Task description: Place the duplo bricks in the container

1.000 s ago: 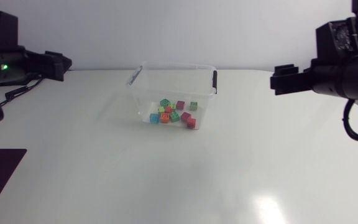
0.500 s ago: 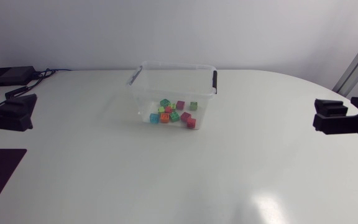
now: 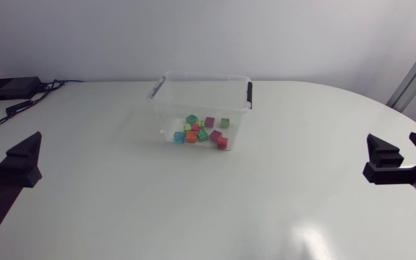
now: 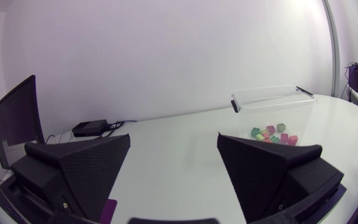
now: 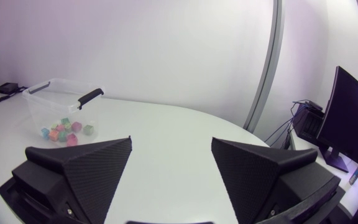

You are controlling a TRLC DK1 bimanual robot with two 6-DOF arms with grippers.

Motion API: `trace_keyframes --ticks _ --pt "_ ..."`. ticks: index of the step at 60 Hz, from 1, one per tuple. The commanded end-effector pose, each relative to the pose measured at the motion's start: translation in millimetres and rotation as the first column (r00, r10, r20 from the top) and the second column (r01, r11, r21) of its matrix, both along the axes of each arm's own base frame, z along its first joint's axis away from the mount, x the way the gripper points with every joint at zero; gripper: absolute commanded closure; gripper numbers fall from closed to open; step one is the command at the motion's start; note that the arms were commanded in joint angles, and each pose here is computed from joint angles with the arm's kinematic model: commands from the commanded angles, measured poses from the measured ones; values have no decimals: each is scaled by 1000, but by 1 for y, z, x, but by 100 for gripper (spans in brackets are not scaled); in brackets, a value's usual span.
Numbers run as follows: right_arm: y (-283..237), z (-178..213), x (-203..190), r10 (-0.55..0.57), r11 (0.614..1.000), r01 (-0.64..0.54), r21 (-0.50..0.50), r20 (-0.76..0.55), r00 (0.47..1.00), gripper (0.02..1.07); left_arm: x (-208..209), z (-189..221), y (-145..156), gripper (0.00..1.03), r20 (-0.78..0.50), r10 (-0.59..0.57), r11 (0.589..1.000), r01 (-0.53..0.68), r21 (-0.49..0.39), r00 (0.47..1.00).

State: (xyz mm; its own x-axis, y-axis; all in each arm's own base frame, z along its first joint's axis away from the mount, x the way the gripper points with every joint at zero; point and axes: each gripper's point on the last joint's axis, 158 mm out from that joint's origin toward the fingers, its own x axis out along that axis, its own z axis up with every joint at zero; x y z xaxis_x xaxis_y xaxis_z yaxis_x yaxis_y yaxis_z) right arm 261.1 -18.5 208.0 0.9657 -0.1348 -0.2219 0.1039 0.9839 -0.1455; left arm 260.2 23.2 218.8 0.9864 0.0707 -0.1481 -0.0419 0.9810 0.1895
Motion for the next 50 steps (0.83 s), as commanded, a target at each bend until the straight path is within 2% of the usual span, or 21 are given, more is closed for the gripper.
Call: trace_keyframes --ticks 1,41,50 --pt "0 -10 -2 0 1000 0 22 18 1000 13 -1 -12 -3 6 7 -5 999 5 -34 1000" --pt "16 -58 -7 93 985 -117 124 181 979 12 -6 -68 -26 6 98 -58 980 76 -184 994" --pt "17 -59 -7 94 985 -118 124 182 979 12 -6 -69 -26 6 98 -59 980 76 -186 993"
